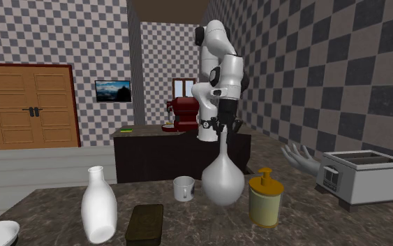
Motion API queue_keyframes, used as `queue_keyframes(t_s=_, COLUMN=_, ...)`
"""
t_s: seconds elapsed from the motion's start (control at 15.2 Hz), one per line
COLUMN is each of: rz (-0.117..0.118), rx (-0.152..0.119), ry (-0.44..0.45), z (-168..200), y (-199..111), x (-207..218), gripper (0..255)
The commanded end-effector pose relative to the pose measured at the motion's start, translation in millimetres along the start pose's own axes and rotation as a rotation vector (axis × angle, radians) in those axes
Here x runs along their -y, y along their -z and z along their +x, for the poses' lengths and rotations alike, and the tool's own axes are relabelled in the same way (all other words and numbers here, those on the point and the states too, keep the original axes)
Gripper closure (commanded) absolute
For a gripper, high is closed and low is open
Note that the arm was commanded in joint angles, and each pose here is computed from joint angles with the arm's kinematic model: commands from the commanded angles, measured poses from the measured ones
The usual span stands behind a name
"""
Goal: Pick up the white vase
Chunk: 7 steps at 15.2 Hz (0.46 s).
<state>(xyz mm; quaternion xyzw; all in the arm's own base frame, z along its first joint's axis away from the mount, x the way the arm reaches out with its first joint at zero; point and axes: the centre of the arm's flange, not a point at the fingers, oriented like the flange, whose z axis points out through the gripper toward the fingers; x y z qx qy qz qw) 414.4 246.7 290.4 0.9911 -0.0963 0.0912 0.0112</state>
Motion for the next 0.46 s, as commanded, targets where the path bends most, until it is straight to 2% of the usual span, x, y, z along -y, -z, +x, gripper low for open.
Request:
queue_keyframes(t_s=0.0, rz=0.001, rx=-0.001, ry=0.000, z=2, y=10, x=-1, gripper=255)
queue_keyframes(t_s=0.26, rz=0.001, rx=-0.001, ry=0.000, z=6, y=31, x=-1, gripper=255)
queue_keyframes(t_s=0.4, rz=0.001, rx=-0.001, ry=0.000, z=6, y=32, x=-1, gripper=255)
